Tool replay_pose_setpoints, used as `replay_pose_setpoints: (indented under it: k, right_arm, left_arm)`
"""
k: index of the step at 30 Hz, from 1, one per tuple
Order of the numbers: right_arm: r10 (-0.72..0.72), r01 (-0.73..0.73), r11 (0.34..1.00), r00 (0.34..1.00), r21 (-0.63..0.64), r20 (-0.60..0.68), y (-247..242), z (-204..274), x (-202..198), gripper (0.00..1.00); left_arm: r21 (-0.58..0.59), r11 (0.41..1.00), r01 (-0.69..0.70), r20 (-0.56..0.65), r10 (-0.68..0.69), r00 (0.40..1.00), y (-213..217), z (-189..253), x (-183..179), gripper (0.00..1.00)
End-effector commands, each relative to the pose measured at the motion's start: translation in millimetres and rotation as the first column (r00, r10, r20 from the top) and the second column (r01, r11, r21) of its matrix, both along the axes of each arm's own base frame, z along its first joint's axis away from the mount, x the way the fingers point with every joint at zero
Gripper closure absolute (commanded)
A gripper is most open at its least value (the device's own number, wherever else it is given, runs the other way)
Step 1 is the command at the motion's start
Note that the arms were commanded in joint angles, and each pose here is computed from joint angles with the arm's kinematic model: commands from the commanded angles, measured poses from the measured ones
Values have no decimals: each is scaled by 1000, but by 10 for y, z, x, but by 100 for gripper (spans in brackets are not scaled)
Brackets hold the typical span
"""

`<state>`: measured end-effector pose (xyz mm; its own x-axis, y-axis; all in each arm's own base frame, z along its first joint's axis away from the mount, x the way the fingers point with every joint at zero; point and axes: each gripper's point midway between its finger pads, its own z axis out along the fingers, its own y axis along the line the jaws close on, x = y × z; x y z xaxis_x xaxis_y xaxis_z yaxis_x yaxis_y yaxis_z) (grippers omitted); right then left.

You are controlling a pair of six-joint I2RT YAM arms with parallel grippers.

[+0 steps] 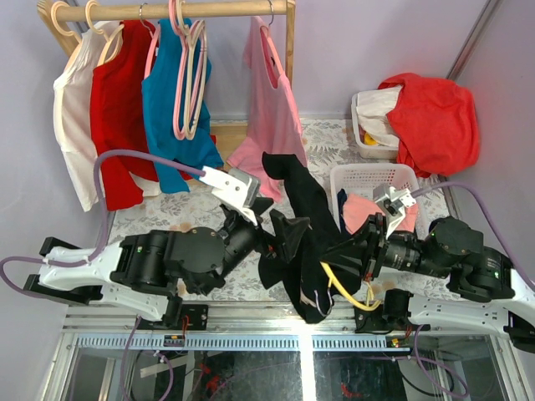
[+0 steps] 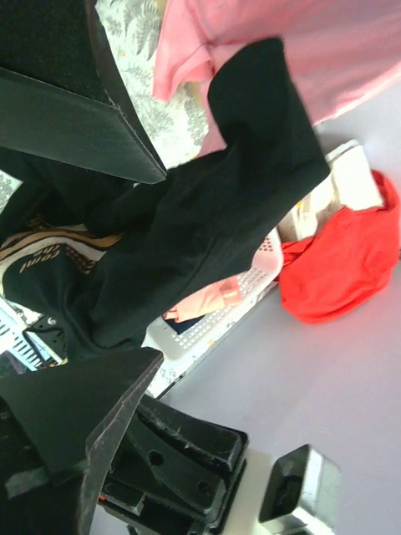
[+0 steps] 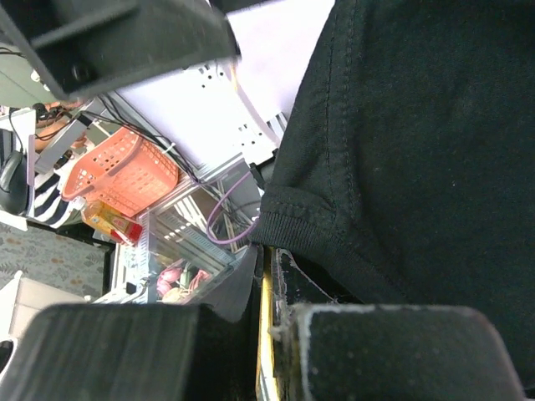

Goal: Place the t-shirt on the hanger

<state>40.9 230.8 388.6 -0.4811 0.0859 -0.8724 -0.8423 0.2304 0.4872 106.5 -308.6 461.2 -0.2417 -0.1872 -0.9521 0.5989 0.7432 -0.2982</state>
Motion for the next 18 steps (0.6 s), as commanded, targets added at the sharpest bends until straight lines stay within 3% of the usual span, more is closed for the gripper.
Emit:
replay_pose_setpoints:
  k: [1, 9, 14, 18]
  right_arm:
    - [-25, 15, 992, 997, 127, 71, 103, 363, 82, 100]
    - [-70, 60, 992, 994, 114, 81, 188, 315, 199, 100]
    - [-72, 61, 991, 993, 122, 89, 217, 305, 213, 100]
    - [-63, 50, 990, 993, 132, 99, 214, 339, 194, 100]
  left_arm:
    - [-200, 932, 301, -101, -325, 940, -279, 90, -982, 20]
    - [-239, 941, 238, -146, -277, 950, -397, -40, -705, 20]
    - [-237, 952, 194, -167, -237, 957, -385, -126, -525, 29]
    - [-234, 960, 151, -180, -196, 964, -315, -174, -405, 29]
